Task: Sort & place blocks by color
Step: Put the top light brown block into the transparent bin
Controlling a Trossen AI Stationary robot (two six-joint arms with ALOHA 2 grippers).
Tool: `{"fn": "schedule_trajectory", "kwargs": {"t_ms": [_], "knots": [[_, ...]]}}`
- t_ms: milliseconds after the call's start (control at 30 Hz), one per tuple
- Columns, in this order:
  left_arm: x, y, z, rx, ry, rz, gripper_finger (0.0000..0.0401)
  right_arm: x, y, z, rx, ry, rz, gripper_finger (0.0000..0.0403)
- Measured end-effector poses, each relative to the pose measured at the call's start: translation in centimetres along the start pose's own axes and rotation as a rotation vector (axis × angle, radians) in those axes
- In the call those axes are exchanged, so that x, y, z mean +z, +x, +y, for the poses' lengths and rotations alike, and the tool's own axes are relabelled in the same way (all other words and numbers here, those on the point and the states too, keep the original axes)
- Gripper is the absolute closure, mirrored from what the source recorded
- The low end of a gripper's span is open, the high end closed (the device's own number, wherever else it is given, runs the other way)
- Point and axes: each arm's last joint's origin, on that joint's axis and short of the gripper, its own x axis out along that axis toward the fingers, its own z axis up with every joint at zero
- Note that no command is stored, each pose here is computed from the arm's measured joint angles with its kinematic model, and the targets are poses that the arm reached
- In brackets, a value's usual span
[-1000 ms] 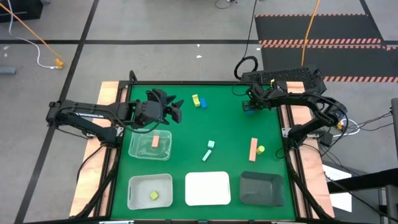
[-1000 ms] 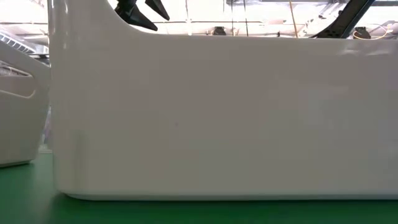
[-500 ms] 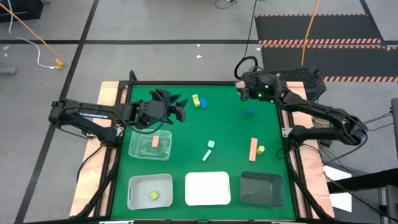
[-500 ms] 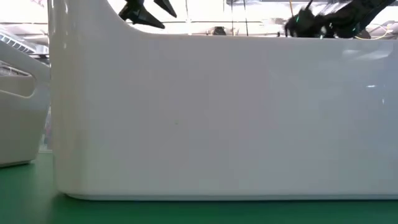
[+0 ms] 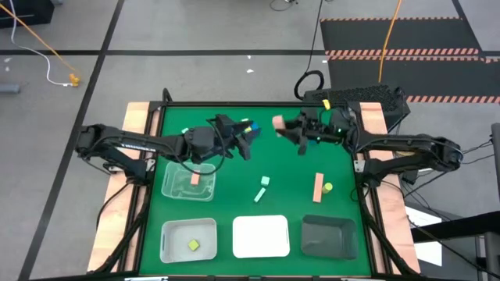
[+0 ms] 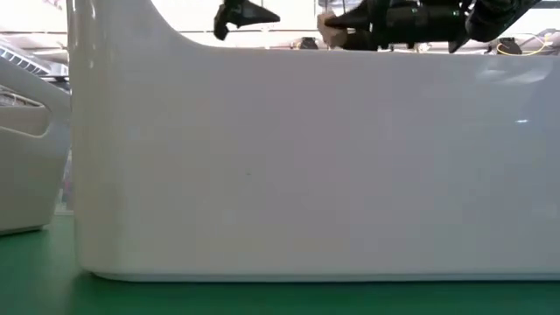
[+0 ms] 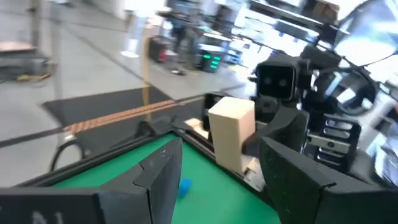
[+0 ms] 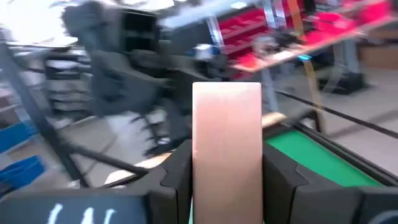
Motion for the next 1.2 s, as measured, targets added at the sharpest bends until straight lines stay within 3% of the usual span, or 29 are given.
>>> {"fn": "schedule_trajectory", "kwargs": {"t_ms": [233,367,633,800,1000,1100,1200], "knots": [[-0.3,0.3,-0.3,-0.063,0.027,0.01,0.0187,-1.3,1.5,1.2,0.08,-0.066,-0.017,0.029],[-0.1,0.3,-0.7,-0.177,0.04,0.012,0.0187,-2.0,2.1,1.3,0.098,-0.119,0.01,0.029],[-0.2,0.2,-0.8,-0.209,0.161,0.015,0.0187,-1.2,3.7,2.9,0.197,-0.224,0.003,0.029],[-0.3,0.1,-1.1,-0.297,0.228,0.027,0.0187,-0.8,4.2,3.7,0.224,-0.229,0.009,0.029],[-0.3,0.1,-1.1,-0.305,0.249,0.025,0.0189,-0.8,4.3,4.2,0.259,-0.226,0.014,0.029],[-0.3,0.1,-1.2,-0.312,0.248,0.026,0.0211,-0.9,4.3,4.3,0.259,-0.22,0.016,0.029],[-0.3,0.1,-1.2,-0.322,0.247,0.028,0.026,-0.9,4.3,4.3,0.26,-0.191,0.021,0.029]]}}
